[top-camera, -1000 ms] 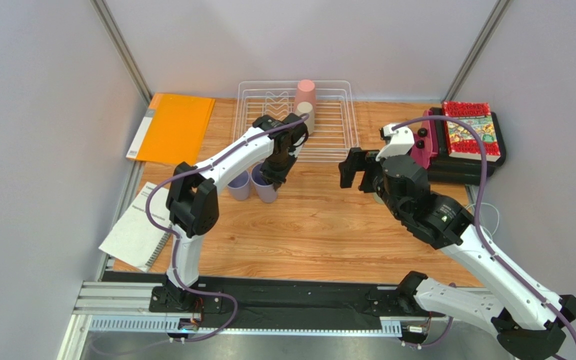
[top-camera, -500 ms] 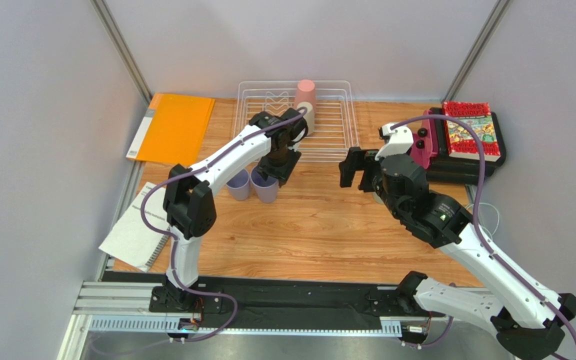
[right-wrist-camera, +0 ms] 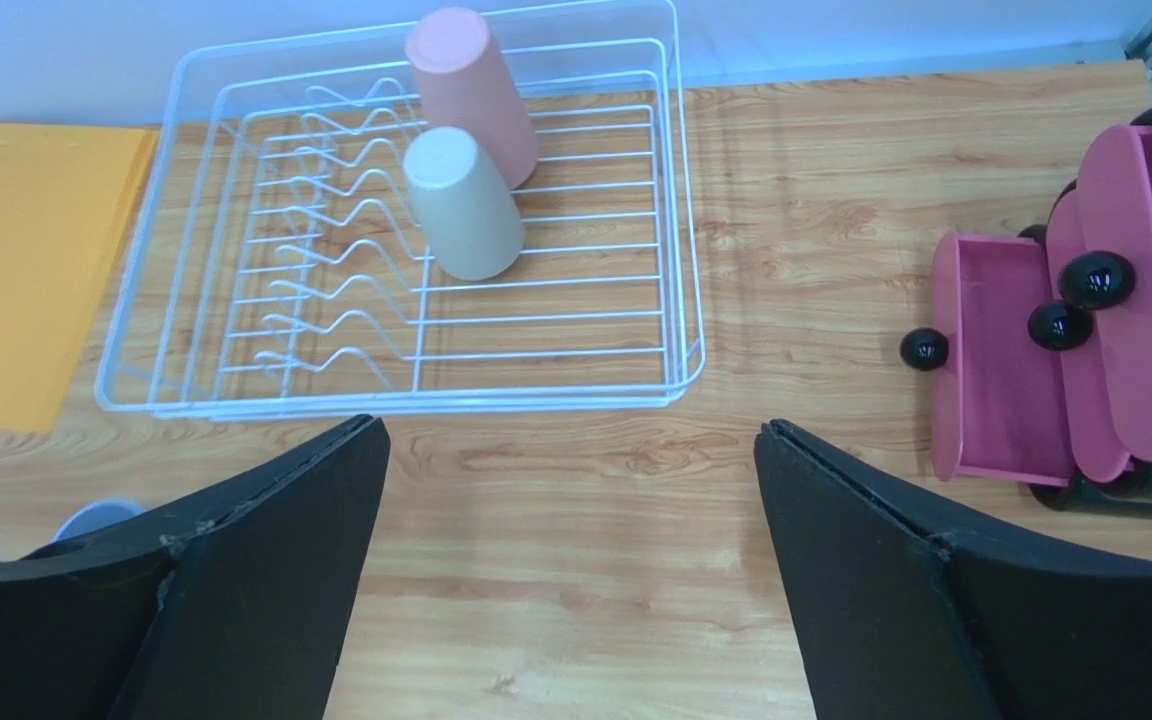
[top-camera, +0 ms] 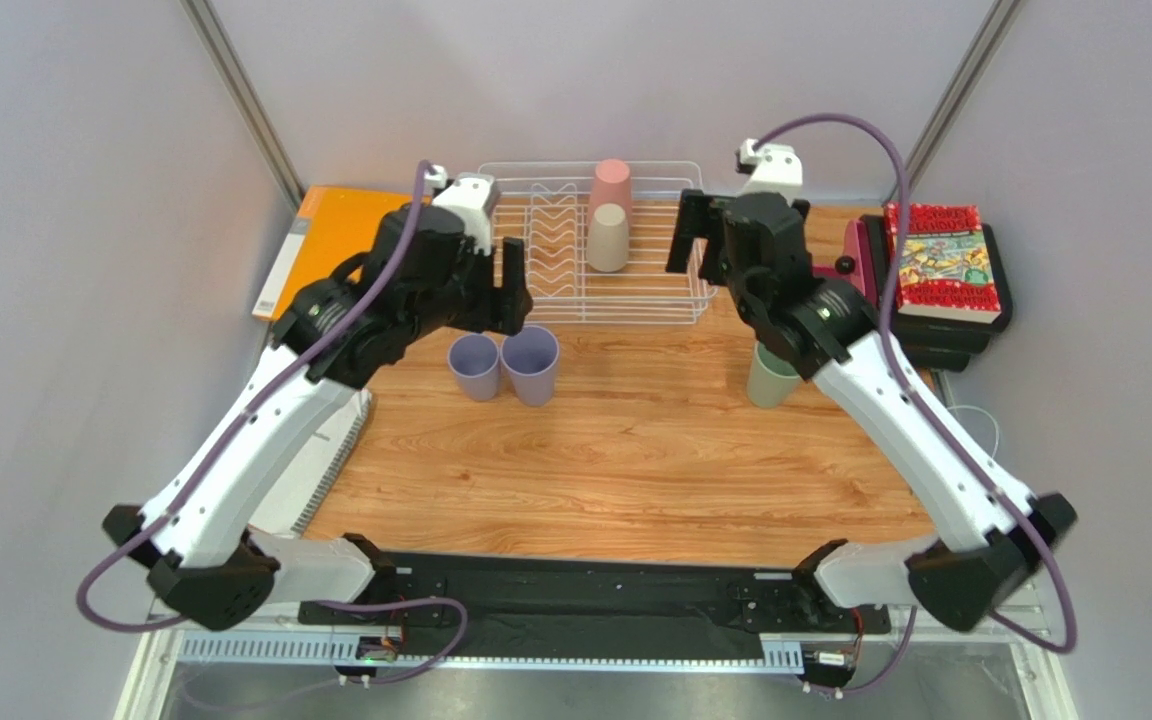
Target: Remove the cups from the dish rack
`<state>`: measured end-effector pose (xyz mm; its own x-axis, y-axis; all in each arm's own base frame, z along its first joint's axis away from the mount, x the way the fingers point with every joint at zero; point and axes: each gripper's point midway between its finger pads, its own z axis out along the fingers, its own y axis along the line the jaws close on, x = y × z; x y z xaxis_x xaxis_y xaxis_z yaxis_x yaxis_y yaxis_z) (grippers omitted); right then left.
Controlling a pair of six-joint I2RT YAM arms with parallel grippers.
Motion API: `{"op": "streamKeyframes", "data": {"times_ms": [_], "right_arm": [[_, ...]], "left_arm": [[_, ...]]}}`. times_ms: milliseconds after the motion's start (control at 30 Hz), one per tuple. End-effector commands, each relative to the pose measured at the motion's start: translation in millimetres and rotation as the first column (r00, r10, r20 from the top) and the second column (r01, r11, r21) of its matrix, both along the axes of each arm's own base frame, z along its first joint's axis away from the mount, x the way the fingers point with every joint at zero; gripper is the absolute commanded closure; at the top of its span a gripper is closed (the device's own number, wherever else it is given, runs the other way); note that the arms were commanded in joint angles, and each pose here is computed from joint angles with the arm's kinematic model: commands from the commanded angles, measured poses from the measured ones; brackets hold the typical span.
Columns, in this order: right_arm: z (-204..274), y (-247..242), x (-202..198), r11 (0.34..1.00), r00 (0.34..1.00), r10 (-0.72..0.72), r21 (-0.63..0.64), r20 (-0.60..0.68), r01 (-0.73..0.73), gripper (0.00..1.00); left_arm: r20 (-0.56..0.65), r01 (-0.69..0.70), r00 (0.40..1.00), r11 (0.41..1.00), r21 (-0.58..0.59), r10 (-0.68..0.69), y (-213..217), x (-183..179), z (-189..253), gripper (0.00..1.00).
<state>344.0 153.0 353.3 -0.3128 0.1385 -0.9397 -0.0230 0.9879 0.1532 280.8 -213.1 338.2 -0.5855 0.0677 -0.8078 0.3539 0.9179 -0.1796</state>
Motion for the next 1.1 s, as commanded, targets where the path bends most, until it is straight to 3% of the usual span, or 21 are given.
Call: {"op": "streamKeyframes", "data": {"times_ms": [0, 233, 600, 1067], "right_arm": [[-4.1, 21.7, 48.3, 1.0, 1.0, 0.008, -0.021, -0.02, -0.008, 0.0], [-35.0, 61.1, 129.5, 0.995, 0.999, -0.007, -0.098, -0.051, 0.002, 0.0], [-97.5, 97.6, 205.7, 0.988, 0.997, 0.009, -0.153, -0.082, -0.022, 0.0], [-139.9, 123.6, 253.9, 0.989, 0.996, 0.043, -0.137, -0.073, -0.052, 0.0]], "left_arm": [[0.049, -0.091, 0.994, 0.995, -0.043, 0.093, 19.5, -5.7, -3.7, 0.23], [0.086, -0.133, 0.986, 0.989, -0.071, 0.139, 44.7, -25.2, -16.1, 0.23], [0.081, -0.154, 0.984, 0.987, -0.047, 0.157, 54.8, -31.4, -41.7, 0.23], [0.01, -0.162, 0.987, 0.986, -0.026, 0.162, 53.9, -36.8, -85.9, 0.23]]}}
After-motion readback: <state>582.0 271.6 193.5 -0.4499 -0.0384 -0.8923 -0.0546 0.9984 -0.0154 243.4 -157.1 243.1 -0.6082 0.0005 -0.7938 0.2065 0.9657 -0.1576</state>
